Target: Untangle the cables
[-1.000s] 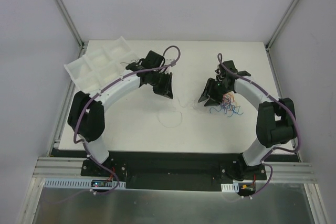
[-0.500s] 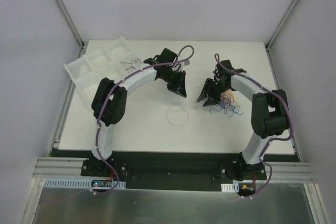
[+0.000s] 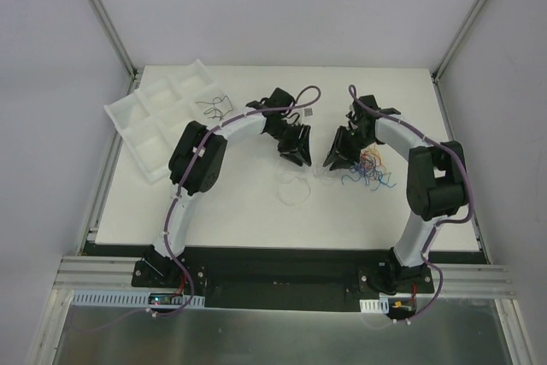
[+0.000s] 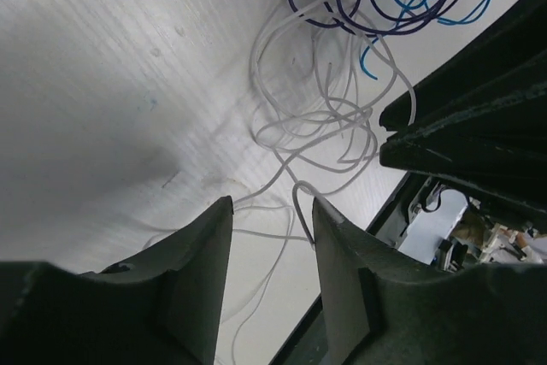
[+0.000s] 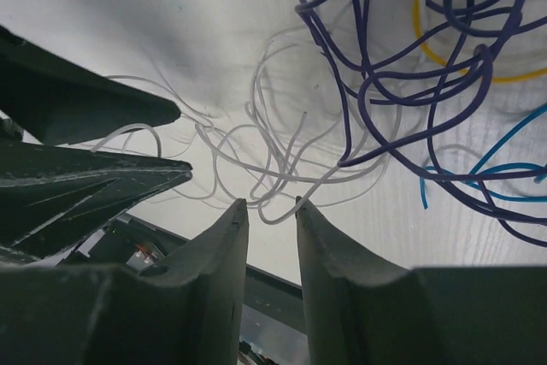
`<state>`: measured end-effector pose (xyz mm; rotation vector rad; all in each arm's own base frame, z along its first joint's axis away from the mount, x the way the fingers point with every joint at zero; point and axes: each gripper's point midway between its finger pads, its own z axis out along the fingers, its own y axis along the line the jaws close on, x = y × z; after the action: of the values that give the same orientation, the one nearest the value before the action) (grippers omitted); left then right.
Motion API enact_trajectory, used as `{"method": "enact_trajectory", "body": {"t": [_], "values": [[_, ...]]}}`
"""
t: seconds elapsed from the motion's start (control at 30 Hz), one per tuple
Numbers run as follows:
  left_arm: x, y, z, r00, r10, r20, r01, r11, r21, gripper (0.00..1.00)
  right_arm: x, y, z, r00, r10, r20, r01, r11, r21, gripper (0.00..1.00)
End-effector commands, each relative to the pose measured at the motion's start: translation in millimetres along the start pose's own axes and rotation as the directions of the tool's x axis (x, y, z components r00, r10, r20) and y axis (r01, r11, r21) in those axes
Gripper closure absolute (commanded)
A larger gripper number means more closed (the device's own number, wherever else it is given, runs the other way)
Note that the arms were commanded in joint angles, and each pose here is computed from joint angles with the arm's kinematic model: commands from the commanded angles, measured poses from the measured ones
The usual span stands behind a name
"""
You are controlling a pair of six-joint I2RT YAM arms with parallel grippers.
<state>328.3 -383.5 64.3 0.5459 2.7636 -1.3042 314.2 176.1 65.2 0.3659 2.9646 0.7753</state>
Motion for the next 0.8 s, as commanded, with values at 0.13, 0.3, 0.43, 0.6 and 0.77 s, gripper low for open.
{"method": "enact_trajectory", "body": {"t": [0.13, 0.3, 0.43, 0.6, 0.77], "values": [[-15.9, -15.5, 13.7, 0.999, 0.038, 0.023, -0.039, 0.998, 0.044, 0.44, -1.1, 2.4, -4.1, 0.999, -0.019, -0.028, 0.019, 1.000, 0.005, 0.69], [-13.8, -8.7, 25.8, 0.999, 0.041, 0.014, -0.041, 0.999, 0.029, 0.48, -1.2, 3.6, -4.8, 0.999, -0.012, -0.033, 0.012, 1.000, 0.001, 0.70], [-18.7, -5.3, 31.7, 0.999, 0.047, 0.028, -0.047, 0.999, 0.021, 0.60, -1.0, 2.0, -3.1, 0.999, -0.007, -0.037, 0.007, 1.000, 0.007, 0.70], [-19.2, -8.2, 25.8, 0.997, 0.058, 0.044, -0.058, 0.998, 0.008, 0.90, -4.0, -1.4, -2.1, 1.000, -0.010, -0.026, 0.011, 1.000, 0.027, 0.71], [-20.3, -30.7, -2.3, 0.991, 0.096, 0.098, -0.096, 0.995, -0.009, 1.00, -8.8, -11.4, 5.4, 1.000, 0.003, -0.014, -0.002, 0.997, 0.073, 0.75]]}}
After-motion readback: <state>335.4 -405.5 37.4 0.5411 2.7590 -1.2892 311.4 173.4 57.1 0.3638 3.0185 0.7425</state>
